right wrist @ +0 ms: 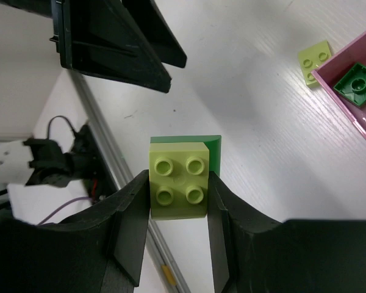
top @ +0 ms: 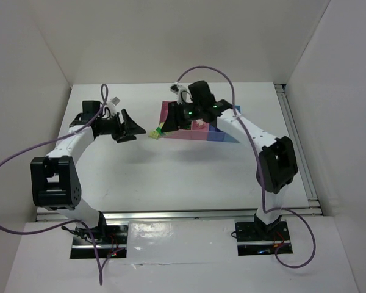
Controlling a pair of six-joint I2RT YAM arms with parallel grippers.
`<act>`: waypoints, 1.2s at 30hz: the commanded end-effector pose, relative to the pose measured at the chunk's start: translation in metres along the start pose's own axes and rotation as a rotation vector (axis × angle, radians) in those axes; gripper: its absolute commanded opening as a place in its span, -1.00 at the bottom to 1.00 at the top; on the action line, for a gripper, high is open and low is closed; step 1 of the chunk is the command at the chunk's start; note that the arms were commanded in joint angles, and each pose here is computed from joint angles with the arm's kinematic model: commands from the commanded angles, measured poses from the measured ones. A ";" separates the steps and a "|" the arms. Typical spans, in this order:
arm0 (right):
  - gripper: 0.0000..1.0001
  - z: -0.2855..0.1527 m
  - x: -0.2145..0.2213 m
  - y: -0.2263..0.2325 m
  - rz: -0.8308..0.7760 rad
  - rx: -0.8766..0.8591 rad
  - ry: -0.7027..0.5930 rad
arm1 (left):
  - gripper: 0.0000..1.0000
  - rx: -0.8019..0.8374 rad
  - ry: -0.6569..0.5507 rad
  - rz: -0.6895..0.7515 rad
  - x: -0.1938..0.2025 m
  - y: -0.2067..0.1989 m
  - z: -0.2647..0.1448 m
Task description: Sort the legos into containers by color
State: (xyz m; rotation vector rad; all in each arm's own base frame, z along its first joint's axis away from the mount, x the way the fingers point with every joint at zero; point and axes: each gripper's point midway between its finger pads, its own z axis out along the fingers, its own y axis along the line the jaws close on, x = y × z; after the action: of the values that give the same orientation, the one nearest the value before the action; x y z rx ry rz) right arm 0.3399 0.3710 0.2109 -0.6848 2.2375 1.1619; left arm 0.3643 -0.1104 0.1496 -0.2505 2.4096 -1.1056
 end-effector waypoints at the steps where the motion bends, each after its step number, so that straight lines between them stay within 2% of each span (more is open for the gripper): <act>1: -0.80 -0.021 0.009 0.038 -0.016 -0.261 0.032 | 0.45 0.397 0.041 0.230 0.008 -0.080 -0.019; 5: -0.80 -0.036 0.000 0.035 0.017 -0.303 -0.002 | 0.54 0.442 0.050 0.317 0.016 -0.102 -0.020; 7: -0.80 -0.040 -0.005 0.029 0.065 -0.307 -0.030 | 0.57 0.338 0.004 0.347 0.008 -0.100 -0.017; 11: -0.80 -0.052 -0.018 0.014 0.260 -0.327 -0.042 | 0.65 0.133 -0.027 0.506 0.008 -0.099 -0.008; 18: -0.80 -0.053 -0.016 0.013 0.361 -0.352 0.003 | 0.65 0.070 -0.048 0.652 0.022 -0.116 0.001; 24: -0.80 -0.049 -0.011 0.016 0.395 -0.367 0.039 | 0.61 -0.001 -0.077 0.720 0.023 -0.122 0.011; 31: -0.80 -0.043 -0.005 0.023 0.403 -0.383 0.067 | 0.57 0.023 -0.091 0.801 0.032 -0.142 0.011; 36: -0.80 -0.039 -0.003 0.025 0.407 -0.385 0.081 | 0.31 0.039 -0.113 0.809 0.033 -0.149 0.007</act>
State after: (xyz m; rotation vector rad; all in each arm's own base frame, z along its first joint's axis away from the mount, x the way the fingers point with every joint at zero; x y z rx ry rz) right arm 0.3194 0.3455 0.2304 -0.3761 2.3527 1.7891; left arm 0.3292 -0.2226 0.2092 0.5933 2.1823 -0.7383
